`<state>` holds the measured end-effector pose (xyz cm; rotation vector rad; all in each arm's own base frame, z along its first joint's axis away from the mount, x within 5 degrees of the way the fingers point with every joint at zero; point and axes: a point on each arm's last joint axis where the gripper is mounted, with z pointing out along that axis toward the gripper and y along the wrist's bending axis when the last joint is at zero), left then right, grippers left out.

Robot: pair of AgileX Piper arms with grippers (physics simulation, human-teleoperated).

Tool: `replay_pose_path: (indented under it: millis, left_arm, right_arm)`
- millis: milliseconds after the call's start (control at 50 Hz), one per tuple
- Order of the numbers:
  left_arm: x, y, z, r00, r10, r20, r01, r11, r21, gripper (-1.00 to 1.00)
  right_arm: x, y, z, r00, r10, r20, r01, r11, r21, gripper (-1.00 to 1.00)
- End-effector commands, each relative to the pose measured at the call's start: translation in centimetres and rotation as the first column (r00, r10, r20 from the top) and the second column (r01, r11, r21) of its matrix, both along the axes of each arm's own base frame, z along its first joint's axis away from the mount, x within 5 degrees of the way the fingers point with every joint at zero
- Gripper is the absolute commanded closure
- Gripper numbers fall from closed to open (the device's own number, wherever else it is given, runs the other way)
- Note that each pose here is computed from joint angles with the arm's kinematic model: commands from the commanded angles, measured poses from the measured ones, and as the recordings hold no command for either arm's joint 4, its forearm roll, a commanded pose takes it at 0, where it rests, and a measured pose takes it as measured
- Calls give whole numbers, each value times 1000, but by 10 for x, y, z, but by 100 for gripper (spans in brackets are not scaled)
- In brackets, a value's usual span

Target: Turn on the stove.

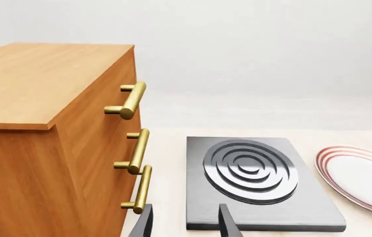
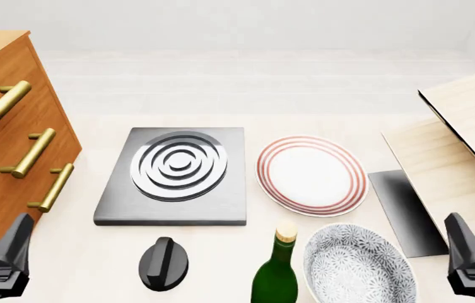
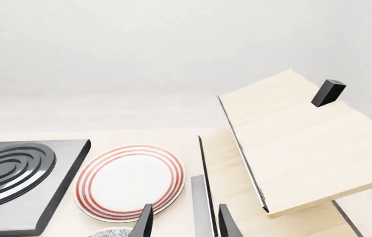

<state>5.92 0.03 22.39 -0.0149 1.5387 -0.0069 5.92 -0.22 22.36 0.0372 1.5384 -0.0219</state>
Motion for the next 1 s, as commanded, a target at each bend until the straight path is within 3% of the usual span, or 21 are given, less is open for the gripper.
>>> replay_pose_path:
  millis: [20,60,240,260,280,300,320,460,500,520,640,720,740,780,800,840,880,1000]
  left_arm:
    - [-1,0,-10,999,-2,41,2,1000,-8,-100]
    - [-1,1,-9,999,17,38,-17,1000,6,-100]
    - [-9,-2,19,998,-30,53,29,999,30,-100]
    - [-11,-2,26,998,-40,57,42,998,-37,-100]
    - [-12,-2,29,997,-44,56,47,997,-55,-100]
    - [-14,-2,37,998,-45,52,47,999,-27,-100]
    - [-15,-3,41,996,-69,57,69,998,-1,-100]
    - [-5,-10,67,985,-174,5,174,985,5,-100]
    - [3,-14,71,973,-226,-33,226,974,-18,-100]
    - [2,-16,77,969,-246,-27,246,969,11,-100]
    - [14,-23,92,950,-306,-60,307,952,3,-100]
    - [26,-28,93,946,-312,-92,313,950,-6,-100]
    - [33,-33,90,935,-335,-116,336,942,-11,-100]
    - [58,-45,71,906,-354,-232,364,931,-1,-100]
    - [62,-50,69,894,-372,-248,381,924,-14,-100]
    - [64,-52,66,888,-381,-256,388,921,-26,-100]
    - [69,-56,60,881,-387,-271,399,917,-13,-100]
    - [85,-70,49,850,-416,-324,435,900,-14,-100]
  right_arm:
    - [-2,2,-10,998,40,50,-39,999,-16,-100]
    - [-2,2,-10,998,39,52,-38,999,-20,-100]
    - [-3,2,-11,998,38,51,-37,999,-37,-100]
    - [-3,2,-11,998,39,51,-37,999,-37,-100]
    - [-3,2,-11,998,38,51,-36,999,-37,-100]
    - [-3,2,-11,998,36,50,-34,999,-37,-100]
    - [-3,2,-11,998,35,49,-33,999,-37,-100]
    - [-3,2,-10,998,38,49,-36,999,-38,-100]
    - [-3,2,-10,998,38,51,-36,999,-39,-100]
    - [-3,2,-10,998,40,52,-38,999,-37,-100]
    - [-3,2,-10,998,41,51,-39,999,-38,-100]
    - [-3,3,-10,998,41,53,-40,999,-34,-100]
    - [-3,2,-10,998,41,53,-39,999,-34,-100]
    - [-3,2,-10,998,41,57,-40,999,-31,-100]
    - [-3,2,-10,997,41,58,-38,998,-42,-100]
    - [-3,3,-10,997,44,62,-44,999,1,-100]
    - [-3,3,-10,997,44,63,-43,999,-26,-100]
    - [-3,2,-10,997,40,62,-40,999,-5,-100]
